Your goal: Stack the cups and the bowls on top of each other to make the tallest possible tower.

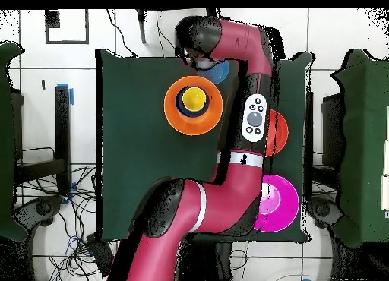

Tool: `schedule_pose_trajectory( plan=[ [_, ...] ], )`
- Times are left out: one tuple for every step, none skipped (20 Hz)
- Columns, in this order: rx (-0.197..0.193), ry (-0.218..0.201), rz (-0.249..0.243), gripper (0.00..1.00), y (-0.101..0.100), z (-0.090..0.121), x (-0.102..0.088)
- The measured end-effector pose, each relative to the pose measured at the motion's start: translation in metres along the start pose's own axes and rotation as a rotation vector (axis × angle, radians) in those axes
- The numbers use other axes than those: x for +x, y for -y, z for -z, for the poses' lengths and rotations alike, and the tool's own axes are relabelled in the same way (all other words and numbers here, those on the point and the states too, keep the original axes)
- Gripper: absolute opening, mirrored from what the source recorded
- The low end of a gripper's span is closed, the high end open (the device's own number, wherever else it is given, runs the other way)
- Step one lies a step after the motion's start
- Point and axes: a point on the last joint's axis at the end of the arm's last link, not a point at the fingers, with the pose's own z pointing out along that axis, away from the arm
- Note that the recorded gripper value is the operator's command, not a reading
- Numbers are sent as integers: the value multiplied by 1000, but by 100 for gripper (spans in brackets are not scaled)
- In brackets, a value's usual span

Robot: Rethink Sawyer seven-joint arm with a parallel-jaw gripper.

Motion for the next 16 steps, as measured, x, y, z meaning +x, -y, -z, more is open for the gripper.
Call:
schedule_pose_trajectory(
  plan=[
    [2,2,1,100,0,0,-1],
    [2,2,1,100,0,0,-1],
    [4,4,1,100,0,-1,-1],
    [8,6,2,100,-1,-2,-2],
    [11,6,3,100,-1,-2,-2],
    [18,8,4,100,0,-5,-2],
    [20,10,5,100,-1,-6,-3],
    [22,10,5,100,-1,-7,-3],
    [25,10,6,100,-1,-9,-3],
    [31,8,8,100,-1,-13,-2],
    [35,6,9,100,-2,-17,-1],
    [36,5,10,100,-3,-18,-1],
    [39,0,13,100,-4,-24,0],
    [38,-1,15,100,-6,-28,1],
    [39,-4,16,100,-8,-32,1],
    [39,-6,18,100,-9,-35,2]
  ],
)
